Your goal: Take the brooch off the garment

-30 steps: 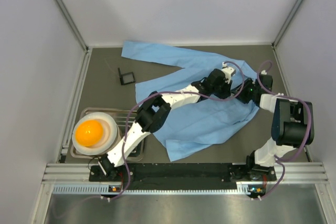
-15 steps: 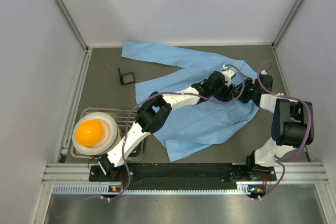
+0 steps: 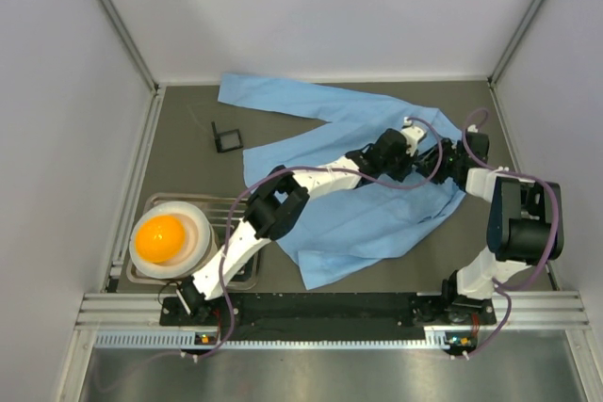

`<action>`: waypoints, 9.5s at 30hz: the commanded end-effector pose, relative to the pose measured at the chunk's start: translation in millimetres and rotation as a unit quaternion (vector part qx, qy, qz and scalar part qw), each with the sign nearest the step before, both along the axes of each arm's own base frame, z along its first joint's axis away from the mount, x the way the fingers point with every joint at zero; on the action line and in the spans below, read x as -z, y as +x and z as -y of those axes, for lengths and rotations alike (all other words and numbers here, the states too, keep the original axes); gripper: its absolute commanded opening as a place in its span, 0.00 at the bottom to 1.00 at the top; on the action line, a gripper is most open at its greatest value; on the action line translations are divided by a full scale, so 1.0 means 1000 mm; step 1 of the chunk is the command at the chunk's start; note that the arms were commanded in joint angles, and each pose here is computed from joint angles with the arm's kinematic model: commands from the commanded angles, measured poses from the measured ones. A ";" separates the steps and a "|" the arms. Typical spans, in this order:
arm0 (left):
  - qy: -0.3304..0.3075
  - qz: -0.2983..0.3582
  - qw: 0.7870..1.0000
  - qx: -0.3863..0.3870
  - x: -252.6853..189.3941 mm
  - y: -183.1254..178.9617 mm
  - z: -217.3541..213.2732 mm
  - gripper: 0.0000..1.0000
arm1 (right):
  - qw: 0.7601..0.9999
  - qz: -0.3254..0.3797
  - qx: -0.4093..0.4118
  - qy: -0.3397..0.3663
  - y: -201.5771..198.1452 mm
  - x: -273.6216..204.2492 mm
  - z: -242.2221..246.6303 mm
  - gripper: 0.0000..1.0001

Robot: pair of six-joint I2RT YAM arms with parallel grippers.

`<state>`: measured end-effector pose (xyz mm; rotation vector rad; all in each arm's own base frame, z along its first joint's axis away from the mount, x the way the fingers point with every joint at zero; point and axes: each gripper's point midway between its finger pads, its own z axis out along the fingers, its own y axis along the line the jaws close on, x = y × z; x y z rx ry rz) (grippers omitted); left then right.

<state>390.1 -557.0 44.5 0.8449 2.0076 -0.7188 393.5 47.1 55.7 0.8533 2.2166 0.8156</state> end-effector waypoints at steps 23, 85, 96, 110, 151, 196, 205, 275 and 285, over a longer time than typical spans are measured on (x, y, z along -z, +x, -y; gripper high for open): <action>-0.056 0.011 0.998 0.014 -0.068 -0.016 0.018 0.01 | 0.996 0.017 0.010 -0.087 0.018 -0.011 0.008 0.37; -0.135 -0.225 0.965 -0.018 -0.037 -0.005 -0.003 0.00 | 0.999 0.045 -0.023 -0.013 0.005 0.007 0.003 0.00; -0.147 -0.247 0.958 -0.016 -0.037 -0.004 -0.004 0.00 | 0.999 0.020 -0.022 -0.032 0.003 0.018 0.002 0.00; -0.223 -0.326 0.919 0.013 -0.052 -0.010 0.008 0.00 | 0.997 -0.033 -0.016 -0.065 -0.002 0.041 0.001 0.00; -0.127 -0.226 0.964 -0.054 -0.057 -0.002 -0.004 0.00 | 0.998 0.017 -0.029 -0.043 0.016 -0.006 -0.004 0.28; -0.212 -0.229 0.949 0.039 -0.077 -0.019 0.048 0.57 | 0.995 0.059 0.023 -0.072 -0.010 -0.048 0.046 0.51; -0.189 -0.170 0.962 0.103 -0.162 -0.063 0.002 0.62 | 0.997 0.047 -0.004 -0.059 -0.006 -0.022 0.037 0.47; -0.146 -0.273 0.950 -0.032 -0.137 -0.131 -0.125 0.63 | 0.935 0.226 -0.213 -0.175 0.044 -0.085 -0.045 0.00; -0.234 -0.384 0.874 -0.187 -0.174 -0.133 -0.223 0.57 | 0.767 0.502 -0.353 -0.186 -0.060 -0.162 -0.156 0.00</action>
